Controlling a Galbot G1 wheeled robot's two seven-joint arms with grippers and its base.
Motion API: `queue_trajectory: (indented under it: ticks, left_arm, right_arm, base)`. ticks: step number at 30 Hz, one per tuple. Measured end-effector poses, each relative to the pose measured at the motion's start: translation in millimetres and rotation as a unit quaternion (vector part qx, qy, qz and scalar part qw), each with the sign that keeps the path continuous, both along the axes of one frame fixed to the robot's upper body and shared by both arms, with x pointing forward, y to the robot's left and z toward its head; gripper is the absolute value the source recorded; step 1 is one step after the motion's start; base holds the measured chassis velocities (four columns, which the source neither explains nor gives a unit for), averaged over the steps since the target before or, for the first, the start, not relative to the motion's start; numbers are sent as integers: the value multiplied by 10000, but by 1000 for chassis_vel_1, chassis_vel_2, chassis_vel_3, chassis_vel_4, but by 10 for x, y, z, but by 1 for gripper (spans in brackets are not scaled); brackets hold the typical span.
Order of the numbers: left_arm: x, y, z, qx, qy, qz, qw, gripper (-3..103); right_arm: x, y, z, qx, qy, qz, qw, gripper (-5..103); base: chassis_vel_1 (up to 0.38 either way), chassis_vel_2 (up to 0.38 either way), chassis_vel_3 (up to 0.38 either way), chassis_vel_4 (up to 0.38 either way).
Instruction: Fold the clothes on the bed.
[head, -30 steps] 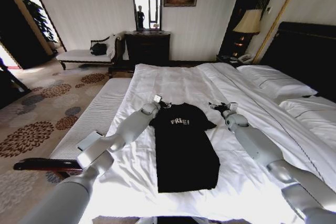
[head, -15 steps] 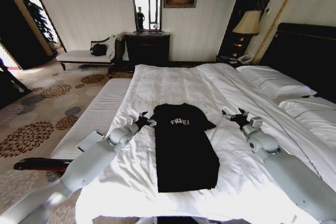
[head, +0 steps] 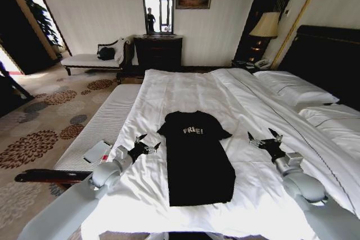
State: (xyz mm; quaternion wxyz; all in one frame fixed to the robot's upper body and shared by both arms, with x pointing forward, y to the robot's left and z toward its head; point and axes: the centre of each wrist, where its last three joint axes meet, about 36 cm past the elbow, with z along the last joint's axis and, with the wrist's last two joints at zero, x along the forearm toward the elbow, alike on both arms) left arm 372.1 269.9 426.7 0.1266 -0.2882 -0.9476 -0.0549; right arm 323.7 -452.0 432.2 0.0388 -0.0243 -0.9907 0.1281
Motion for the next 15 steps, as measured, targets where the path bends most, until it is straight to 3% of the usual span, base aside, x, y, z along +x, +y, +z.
queue_trajectory:
  ticks: [5,8,12,15]
  left_arm:
    - [-313,-85,-96,-163,302,-66,9994,100]
    - [-625,-122,-134,-338,674,-85,9971,100]
    - [-789,-117,-107,-445,849,-62,9954,100]
    - [-1040,-165,-18,-685,1082,-93,9917,100]
  right_arm:
    - [-166,11,-106,234,86,-158,9996,100]
    - [-250,66,-198,403,180,-290,9986,100]
    - [-287,129,-261,512,260,-357,9977,100]
    - [-292,201,-321,603,359,-432,9966,100]
  base:
    - [0,0,0,0]
    - [0,0,0,0]
    - [0,0,0,0]
    - [0,0,0,0]
